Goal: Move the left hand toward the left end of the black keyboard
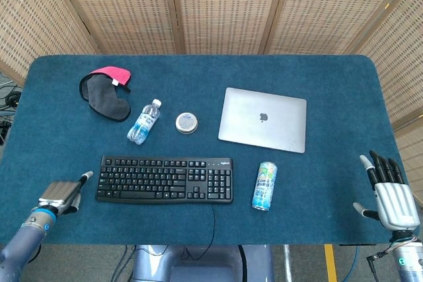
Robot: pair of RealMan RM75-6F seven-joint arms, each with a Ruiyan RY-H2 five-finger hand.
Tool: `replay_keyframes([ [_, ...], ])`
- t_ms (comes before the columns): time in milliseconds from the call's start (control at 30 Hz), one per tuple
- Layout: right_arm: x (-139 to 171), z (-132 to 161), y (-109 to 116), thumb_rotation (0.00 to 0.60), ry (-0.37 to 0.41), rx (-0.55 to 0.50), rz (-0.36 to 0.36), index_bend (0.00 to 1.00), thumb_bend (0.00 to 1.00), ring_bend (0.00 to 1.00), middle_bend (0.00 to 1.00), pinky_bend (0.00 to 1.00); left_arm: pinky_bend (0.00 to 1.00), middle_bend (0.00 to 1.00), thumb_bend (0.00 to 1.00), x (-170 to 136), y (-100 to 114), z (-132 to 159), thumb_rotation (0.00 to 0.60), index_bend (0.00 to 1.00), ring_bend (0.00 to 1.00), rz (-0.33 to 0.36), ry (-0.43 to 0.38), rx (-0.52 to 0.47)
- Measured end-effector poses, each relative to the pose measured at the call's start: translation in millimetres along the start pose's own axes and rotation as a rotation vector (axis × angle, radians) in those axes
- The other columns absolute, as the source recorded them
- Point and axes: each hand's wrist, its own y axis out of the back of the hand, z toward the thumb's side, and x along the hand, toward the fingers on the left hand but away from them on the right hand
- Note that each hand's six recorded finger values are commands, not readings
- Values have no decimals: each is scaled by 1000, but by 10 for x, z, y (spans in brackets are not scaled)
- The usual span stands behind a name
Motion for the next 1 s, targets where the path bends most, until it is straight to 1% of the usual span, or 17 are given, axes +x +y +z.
replay_keyframes([
  [200,1,-5,12,600,1,-3,-5,0,2,0,0,0,370,617,785,71,-9,94,600,0,545,-7,-16,-1],
  [633,1,-12,21,600,1,-8,-8,0,2,0,0,0,370,617,784,65,-2,204,600,0,545,-1,-43,-20],
  [1000,3,-13,28,600,2,-11,-10,0,2,0,0,0,370,617,786,72,-13,262,600,0,545,-5,-52,-8],
])
